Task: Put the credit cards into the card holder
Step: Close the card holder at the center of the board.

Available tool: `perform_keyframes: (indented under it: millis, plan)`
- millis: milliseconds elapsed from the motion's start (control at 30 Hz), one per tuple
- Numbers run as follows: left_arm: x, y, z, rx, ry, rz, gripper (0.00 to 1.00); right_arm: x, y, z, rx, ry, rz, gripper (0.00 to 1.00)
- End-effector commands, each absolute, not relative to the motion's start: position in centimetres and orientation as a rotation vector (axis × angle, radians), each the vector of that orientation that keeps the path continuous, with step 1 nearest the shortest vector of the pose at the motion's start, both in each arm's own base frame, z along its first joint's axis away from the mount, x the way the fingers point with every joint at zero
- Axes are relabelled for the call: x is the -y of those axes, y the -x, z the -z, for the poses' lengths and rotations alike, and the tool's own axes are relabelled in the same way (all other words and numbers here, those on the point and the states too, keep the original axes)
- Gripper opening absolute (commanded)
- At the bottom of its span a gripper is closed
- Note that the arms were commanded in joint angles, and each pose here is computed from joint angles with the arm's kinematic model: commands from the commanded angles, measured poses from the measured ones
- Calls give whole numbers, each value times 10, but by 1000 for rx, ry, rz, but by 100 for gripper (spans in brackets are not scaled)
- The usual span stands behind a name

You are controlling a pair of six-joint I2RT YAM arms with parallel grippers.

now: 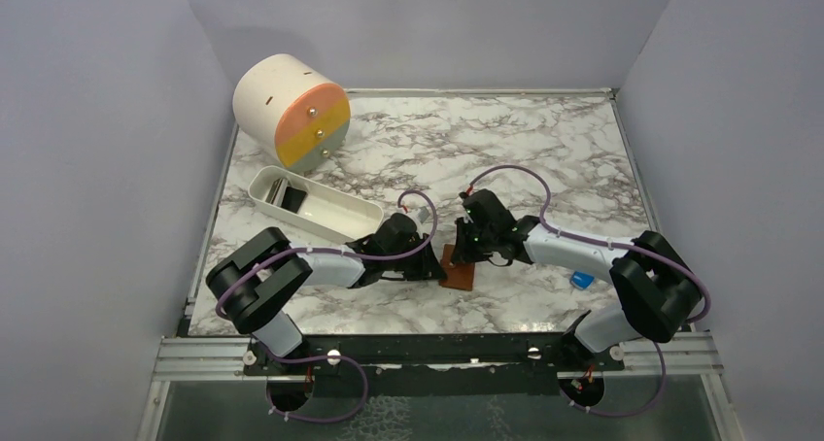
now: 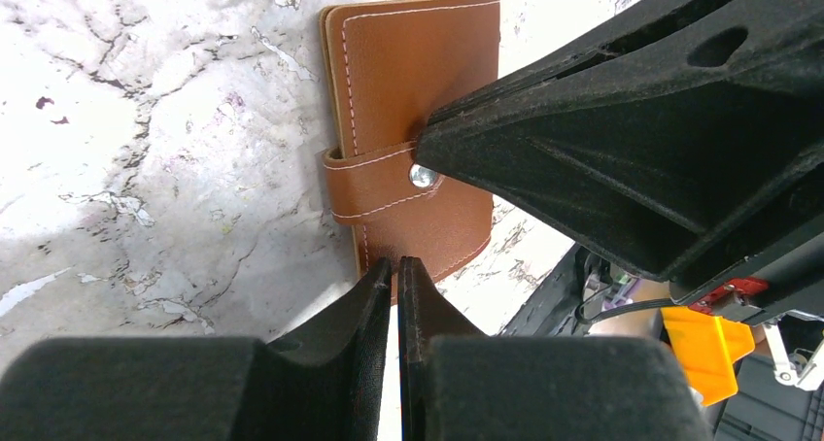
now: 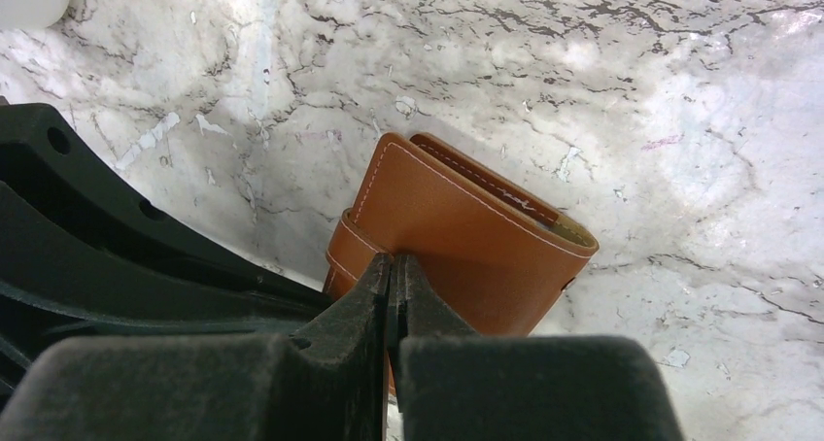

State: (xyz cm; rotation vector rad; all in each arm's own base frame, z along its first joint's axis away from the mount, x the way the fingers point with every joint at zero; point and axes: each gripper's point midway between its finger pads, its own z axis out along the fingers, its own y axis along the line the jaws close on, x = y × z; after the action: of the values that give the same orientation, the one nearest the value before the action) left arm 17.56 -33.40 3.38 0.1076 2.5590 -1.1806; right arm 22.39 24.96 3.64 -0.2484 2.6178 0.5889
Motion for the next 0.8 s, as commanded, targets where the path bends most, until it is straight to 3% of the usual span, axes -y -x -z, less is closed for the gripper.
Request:
perform_keyframes:
  millis: [0, 767]
  plan:
    - [324, -170, -14, -2612, -87, 1109, 12, -242, -222, -30, -2618, 238, -544, 1]
    - [337, -187, -53, -2518, 58, 1191, 13, -235, -213, -19, -2622, 231, -549, 1]
